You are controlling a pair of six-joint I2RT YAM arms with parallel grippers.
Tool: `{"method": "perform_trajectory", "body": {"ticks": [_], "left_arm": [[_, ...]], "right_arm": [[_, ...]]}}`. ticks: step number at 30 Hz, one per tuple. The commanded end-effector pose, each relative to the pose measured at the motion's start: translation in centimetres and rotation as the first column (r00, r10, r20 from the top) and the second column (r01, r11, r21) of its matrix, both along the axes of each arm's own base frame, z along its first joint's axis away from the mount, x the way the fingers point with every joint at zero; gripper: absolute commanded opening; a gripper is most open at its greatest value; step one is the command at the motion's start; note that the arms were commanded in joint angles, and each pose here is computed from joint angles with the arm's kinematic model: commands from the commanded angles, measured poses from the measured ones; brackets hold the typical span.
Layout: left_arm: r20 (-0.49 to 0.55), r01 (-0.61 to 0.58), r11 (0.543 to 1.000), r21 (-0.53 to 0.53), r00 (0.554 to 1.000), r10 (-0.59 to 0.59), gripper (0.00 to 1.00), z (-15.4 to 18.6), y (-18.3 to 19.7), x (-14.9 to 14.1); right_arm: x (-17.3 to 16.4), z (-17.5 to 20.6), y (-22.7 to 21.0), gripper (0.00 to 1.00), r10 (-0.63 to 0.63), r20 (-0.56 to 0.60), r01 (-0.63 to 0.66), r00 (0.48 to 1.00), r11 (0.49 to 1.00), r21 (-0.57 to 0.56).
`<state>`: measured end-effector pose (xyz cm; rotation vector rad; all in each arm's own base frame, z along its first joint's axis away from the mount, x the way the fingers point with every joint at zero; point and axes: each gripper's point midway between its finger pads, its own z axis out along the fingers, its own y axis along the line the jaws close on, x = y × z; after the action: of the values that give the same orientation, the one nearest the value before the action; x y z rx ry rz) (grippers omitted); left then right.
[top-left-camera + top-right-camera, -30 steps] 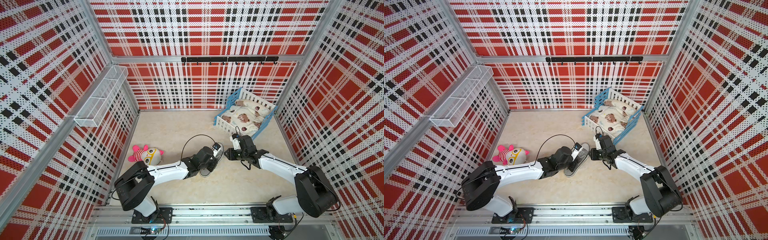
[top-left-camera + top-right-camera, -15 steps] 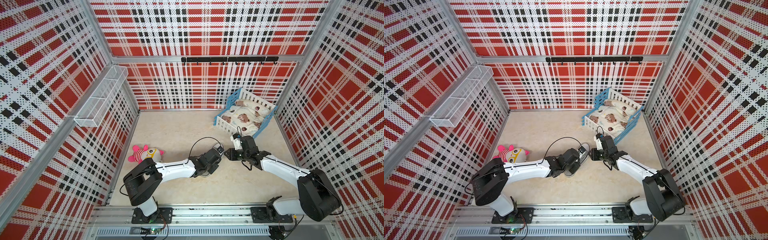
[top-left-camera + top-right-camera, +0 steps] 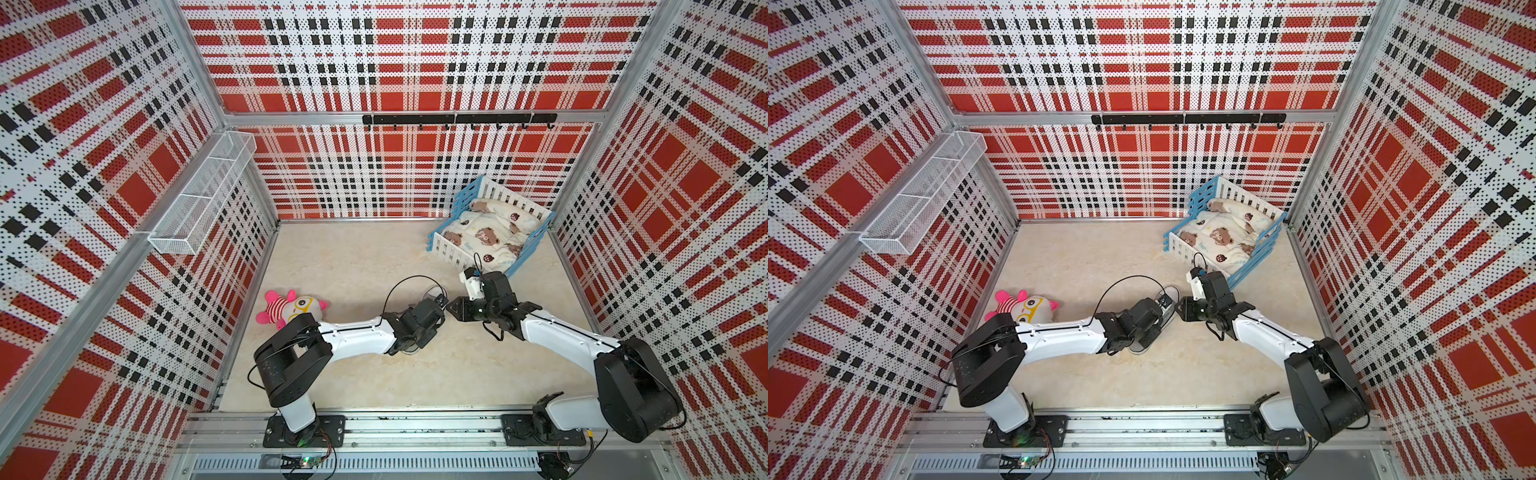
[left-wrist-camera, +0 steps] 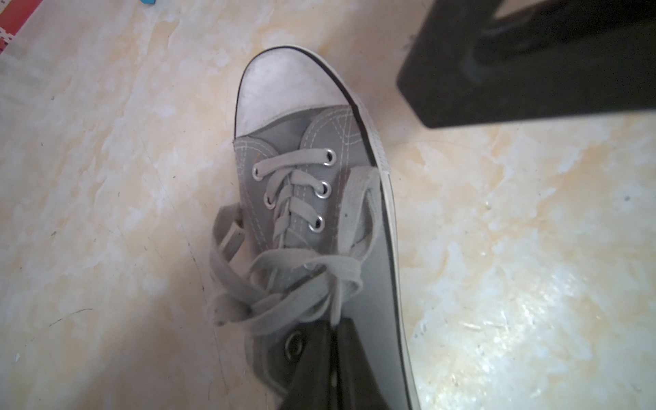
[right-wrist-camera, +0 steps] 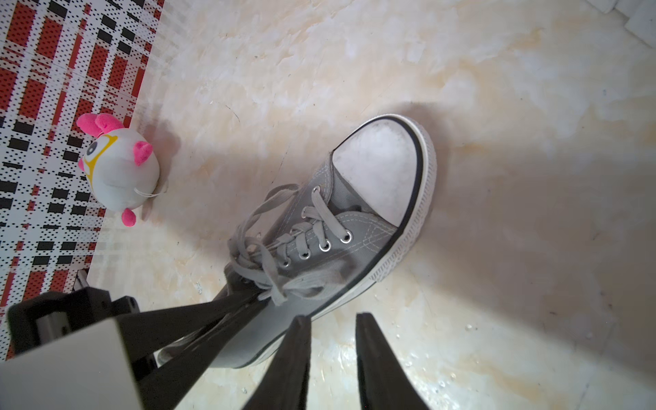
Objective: Tie the shoes
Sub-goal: Tie the shoelace on the shoe.
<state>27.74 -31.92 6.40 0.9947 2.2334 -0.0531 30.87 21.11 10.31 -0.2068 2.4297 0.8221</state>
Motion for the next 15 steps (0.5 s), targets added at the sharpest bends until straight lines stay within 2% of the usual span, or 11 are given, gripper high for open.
{"method": "perform_trajectory", "body": {"ticks": [1,15], "left_arm": [[0.02,0.0,1.0,-0.015,1.0,0.001,0.07,1.3,-0.3,0.4],[0.01,-0.028,0.992,-0.125,1.0,0.029,0.03,4.4,2.6,1.1]], "right_arm": [[0.4,0.2,0.0,0.29,0.003,0.012,-0.003,1.0,1.0,0.01],[-0.5,-0.2,1.3,0.3,0.075,-0.001,-0.075,0.997,0.996,0.055]]}}
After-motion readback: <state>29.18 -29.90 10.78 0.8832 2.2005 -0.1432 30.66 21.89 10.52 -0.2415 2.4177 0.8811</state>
